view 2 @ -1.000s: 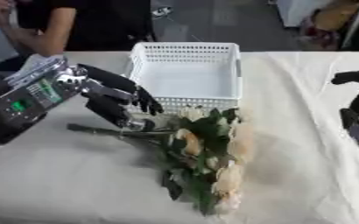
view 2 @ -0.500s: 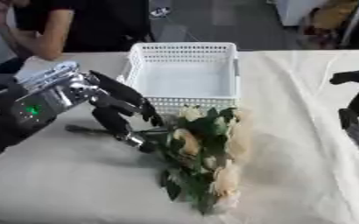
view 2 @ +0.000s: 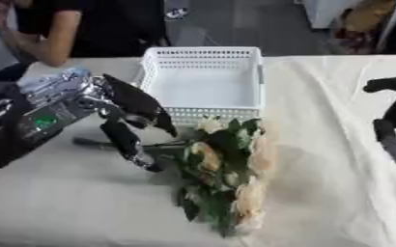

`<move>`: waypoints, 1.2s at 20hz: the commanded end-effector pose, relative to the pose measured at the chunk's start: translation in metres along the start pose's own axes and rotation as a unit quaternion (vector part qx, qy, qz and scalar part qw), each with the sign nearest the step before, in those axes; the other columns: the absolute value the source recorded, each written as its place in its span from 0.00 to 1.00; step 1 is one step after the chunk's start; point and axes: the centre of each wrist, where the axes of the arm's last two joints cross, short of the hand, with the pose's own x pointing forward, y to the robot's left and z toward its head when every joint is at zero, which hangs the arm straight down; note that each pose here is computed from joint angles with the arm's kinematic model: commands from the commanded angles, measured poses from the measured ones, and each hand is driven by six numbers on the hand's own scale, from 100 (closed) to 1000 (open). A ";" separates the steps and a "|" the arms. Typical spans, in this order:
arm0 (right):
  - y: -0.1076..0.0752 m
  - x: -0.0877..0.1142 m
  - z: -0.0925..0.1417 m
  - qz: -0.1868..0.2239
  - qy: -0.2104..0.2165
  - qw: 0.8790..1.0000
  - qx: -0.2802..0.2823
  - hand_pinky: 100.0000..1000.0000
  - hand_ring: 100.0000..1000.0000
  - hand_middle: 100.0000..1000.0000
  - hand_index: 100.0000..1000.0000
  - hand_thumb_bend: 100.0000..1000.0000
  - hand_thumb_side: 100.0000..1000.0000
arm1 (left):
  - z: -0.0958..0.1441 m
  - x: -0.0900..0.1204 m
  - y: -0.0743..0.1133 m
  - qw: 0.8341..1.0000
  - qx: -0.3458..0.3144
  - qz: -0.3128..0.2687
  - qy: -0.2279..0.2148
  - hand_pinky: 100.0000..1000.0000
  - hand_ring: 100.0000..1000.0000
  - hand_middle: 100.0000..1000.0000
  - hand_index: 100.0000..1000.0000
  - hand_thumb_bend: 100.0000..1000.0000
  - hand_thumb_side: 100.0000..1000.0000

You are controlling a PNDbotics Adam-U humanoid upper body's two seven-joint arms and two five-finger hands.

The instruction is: Pick up objects on the table and place them in the box.

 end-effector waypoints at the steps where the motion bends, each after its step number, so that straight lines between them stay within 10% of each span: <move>1: -0.008 0.005 -0.001 0.015 -0.008 1.000 -0.001 0.48 0.48 0.83 0.93 0.00 0.26 | 0.006 -0.005 0.005 1.000 0.003 -0.012 0.014 1.00 0.90 0.88 1.00 0.98 1.00; 24: -0.008 0.008 -0.005 0.011 -0.019 1.000 -0.007 0.47 0.48 0.83 0.93 0.00 0.26 | -0.036 -0.021 -0.007 0.996 0.000 0.078 0.040 1.00 0.90 0.89 1.00 0.97 1.00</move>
